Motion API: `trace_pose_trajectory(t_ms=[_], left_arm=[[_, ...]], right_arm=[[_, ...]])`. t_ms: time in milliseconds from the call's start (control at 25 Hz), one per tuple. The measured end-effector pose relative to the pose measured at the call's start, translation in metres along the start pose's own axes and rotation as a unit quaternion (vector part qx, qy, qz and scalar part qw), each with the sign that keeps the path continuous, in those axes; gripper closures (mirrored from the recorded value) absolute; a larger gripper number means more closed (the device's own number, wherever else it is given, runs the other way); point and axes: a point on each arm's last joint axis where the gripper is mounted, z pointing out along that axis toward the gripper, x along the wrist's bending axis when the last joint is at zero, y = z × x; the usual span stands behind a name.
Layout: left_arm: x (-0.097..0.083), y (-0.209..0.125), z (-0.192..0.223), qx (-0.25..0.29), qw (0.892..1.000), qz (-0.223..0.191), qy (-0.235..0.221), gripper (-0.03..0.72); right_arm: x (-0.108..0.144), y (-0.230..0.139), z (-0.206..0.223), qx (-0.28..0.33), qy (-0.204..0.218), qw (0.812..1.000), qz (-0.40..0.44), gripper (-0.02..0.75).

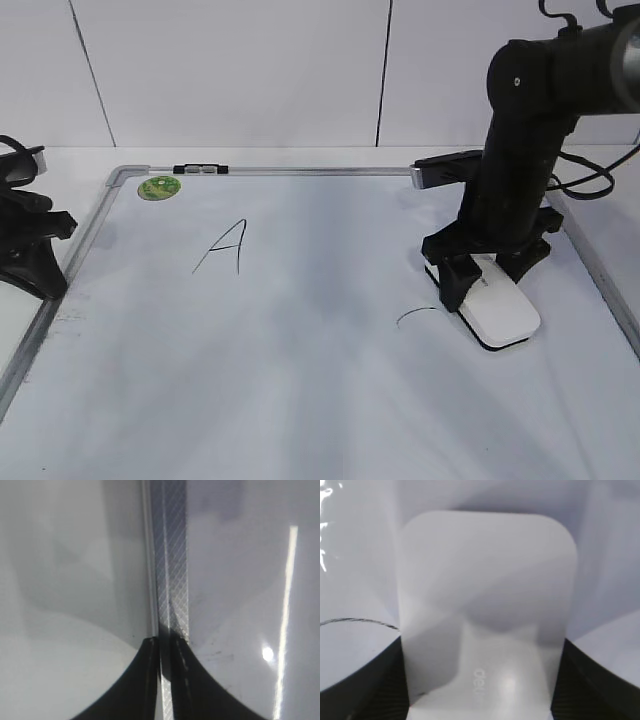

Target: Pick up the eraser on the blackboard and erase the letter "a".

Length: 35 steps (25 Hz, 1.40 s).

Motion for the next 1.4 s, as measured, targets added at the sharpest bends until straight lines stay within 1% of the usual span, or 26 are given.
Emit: trace_pose_trajectory(t_ms=[80,200,400,560,640,720,840,920,1040,1240,1400], left_arm=[[0.0,0.0,0.0,0.0,1.0,0.0,0.0,0.653],[0.0,0.0,0.0,0.0,1.0,0.0,0.0,0.653],[0.0,0.0,0.0,0.0,1.0,-0.001,-0.001,0.653],[0.0,0.0,0.0,0.0,1.0,-0.001,-0.001,0.653],[0.0,0.0,0.0,0.0,1.0,-0.001,-0.001,0.653],[0.0,0.0,0.0,0.0,1.0,-0.001,-0.001,0.653],[0.0,0.0,0.0,0.0,1.0,-0.001,-0.001,0.653],[0.0,0.0,0.0,0.0,1.0,-0.001,-0.001,0.653],[0.0,0.0,0.0,0.0,1.0,-0.001,-0.001,0.653],[0.0,0.0,0.0,0.0,1.0,-0.001,-0.002,0.653],[0.0,0.0,0.0,-0.001,1.0,-0.002,-0.002,0.653]], right_arm=[[0.007,0.001,0.0,0.001,-0.004,1.0,-0.015,0.183],[0.028,0.002,0.001,0.003,-0.009,0.999,-0.05,0.183],[0.09,-0.001,0.005,0.006,-0.011,0.992,-0.129,0.183],[0.127,-0.007,0.007,0.008,-0.011,0.983,-0.181,0.183],[0.14,-0.01,0.008,0.008,-0.006,0.979,-0.201,0.183],[0.146,-0.011,0.008,0.008,-0.005,0.977,-0.211,0.183],[0.146,-0.011,0.008,0.007,-0.007,0.977,-0.214,0.183],[0.141,-0.01,0.008,0.007,-0.011,0.978,-0.207,0.183],[0.131,-0.007,0.008,0.006,-0.004,0.983,-0.185,0.183],[0.092,0.001,0.006,0.0,-0.01,0.991,-0.13,0.183],[0.052,0.004,0.004,-0.003,-0.013,0.997,-0.075,0.183]])
